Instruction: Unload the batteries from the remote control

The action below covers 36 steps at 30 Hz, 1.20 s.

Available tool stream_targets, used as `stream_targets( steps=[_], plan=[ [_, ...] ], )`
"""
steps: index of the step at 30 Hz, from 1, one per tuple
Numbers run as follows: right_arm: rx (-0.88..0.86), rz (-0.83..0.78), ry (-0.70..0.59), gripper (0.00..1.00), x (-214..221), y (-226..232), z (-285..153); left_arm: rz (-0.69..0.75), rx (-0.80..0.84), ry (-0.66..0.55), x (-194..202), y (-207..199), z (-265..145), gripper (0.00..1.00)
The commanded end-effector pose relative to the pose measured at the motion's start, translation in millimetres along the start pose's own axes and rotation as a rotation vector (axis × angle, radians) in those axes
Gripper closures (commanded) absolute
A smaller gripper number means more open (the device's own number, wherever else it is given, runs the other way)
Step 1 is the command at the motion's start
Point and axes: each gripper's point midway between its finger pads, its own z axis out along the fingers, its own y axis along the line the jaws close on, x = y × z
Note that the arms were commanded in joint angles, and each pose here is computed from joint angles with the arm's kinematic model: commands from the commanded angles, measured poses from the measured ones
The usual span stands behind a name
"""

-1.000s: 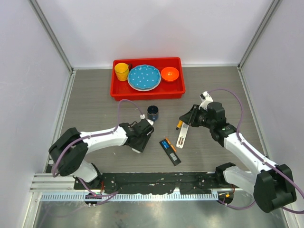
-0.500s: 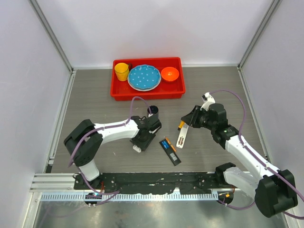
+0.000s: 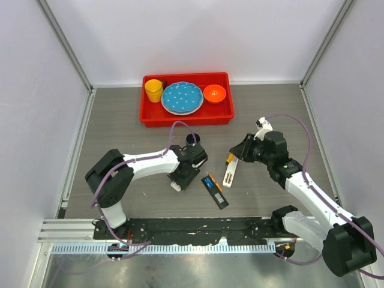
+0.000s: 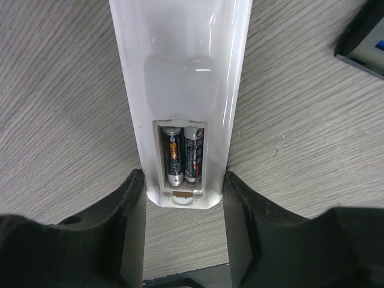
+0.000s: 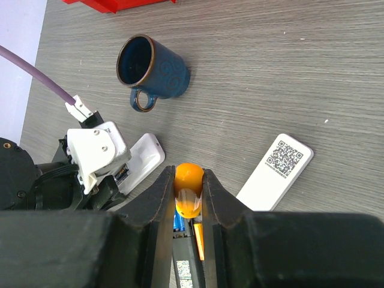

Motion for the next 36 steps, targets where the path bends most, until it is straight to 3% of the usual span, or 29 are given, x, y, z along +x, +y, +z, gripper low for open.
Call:
stream_targets(
  steps=[1, 9, 21, 29, 36],
  plan=[
    [-0.007, -0.024, -0.058, 0.99, -13.9, 3.1, -3.2, -0.035, 0.271, -0.471, -121.7, -64.4, -22.7, 1.00],
    [-0.008, -0.021, -0.057, 0.99, -13.4, 2.0, -1.4, -0.038, 0.255, -0.541, -127.4, -58.8, -33.7, 1.00],
    [0.005, -0.021, -0.062, 0.99, -11.1, -1.1, -4.5, 0.038, 0.190, -0.462, -141.7, -58.4, -11.8, 1.00],
    [0.007, -0.026, -0.061, 0.99, -10.8, -2.2, -5.0, 0.067, 0.100, -0.469, -132.4, -37.2, -23.9, 1.00],
    [0.004, -0.017, -0.050, 0.99, -7.4, -3.5, -2.1, 0.126, 0.086, -0.405, -111.4, -31.1, -18.8, 1.00]
  ],
)
